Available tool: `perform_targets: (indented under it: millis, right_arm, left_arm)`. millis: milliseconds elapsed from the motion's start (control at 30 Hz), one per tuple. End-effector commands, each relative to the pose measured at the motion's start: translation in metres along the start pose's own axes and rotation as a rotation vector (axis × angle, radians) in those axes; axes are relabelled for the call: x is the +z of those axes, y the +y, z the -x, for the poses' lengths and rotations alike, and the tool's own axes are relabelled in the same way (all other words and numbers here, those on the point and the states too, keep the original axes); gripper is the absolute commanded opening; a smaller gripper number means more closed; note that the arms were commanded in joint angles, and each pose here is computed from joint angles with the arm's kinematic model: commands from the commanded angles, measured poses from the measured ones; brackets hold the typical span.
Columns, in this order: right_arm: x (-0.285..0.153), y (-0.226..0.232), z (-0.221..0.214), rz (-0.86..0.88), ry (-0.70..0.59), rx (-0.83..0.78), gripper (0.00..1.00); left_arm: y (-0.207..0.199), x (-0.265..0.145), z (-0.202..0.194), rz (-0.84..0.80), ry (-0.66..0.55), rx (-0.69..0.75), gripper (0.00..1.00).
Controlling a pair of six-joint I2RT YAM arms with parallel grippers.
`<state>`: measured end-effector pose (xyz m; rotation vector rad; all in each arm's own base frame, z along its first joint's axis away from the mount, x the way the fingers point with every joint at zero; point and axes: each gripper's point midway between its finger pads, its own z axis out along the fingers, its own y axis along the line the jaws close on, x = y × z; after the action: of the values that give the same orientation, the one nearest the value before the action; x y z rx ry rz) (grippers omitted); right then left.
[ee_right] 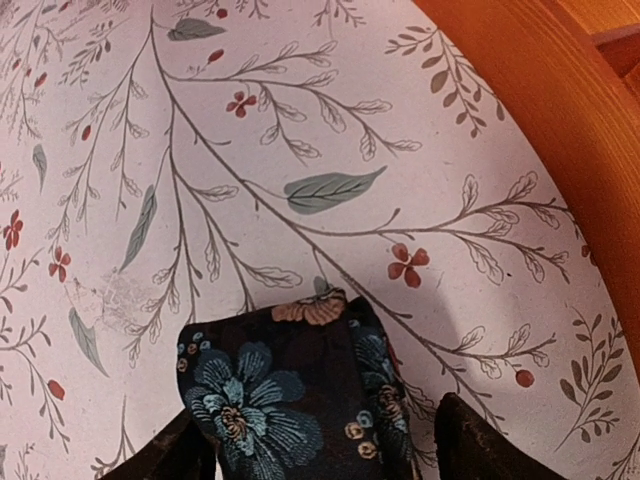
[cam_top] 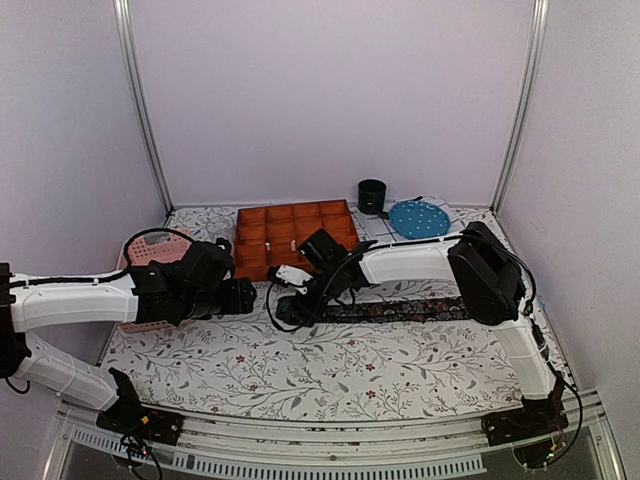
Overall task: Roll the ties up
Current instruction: Roll the tie at the center of the board.
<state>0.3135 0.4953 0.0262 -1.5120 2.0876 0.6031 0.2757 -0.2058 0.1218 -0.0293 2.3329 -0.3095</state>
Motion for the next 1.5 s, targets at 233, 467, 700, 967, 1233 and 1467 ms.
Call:
perform_targets:
  millis: [233,467,700,967,1233,1467]
  right_arm:
    - [-0.053,0.008,0.039,0.001,-0.116,0.050,0.88]
    - [-0.100,0.013,0.078,0.041,-0.234,0.064,0.90]
    - [-0.141,0.018,0.106,0.092,-0.356,0.122,0.90]
    - [-0.175,-0.012,0.111,0.090,-0.487,0.467,0.65]
    - [-0.117,-0.009,0.070,0.218,-0.368,0.784,0.22]
    - [-0.076,-0.005,0.036,0.262,-0.275,0.895,0.16]
  left_arm:
    - [0.003,0.003,-0.002,-0.002,0.001,0.006,0.73]
    - [0.004,0.000,0.000,-0.009,-0.011,-0.004,0.73]
    - [0.003,0.000,0.001,-0.023,-0.016,-0.015,0.72]
    - [-0.007,0.015,0.009,-0.136,0.012,-0.090,0.72]
    - [-0.027,0.045,0.009,-0.267,0.094,-0.148,0.69]
    - [-0.037,0.065,0.006,-0.303,0.147,-0.155,0.68]
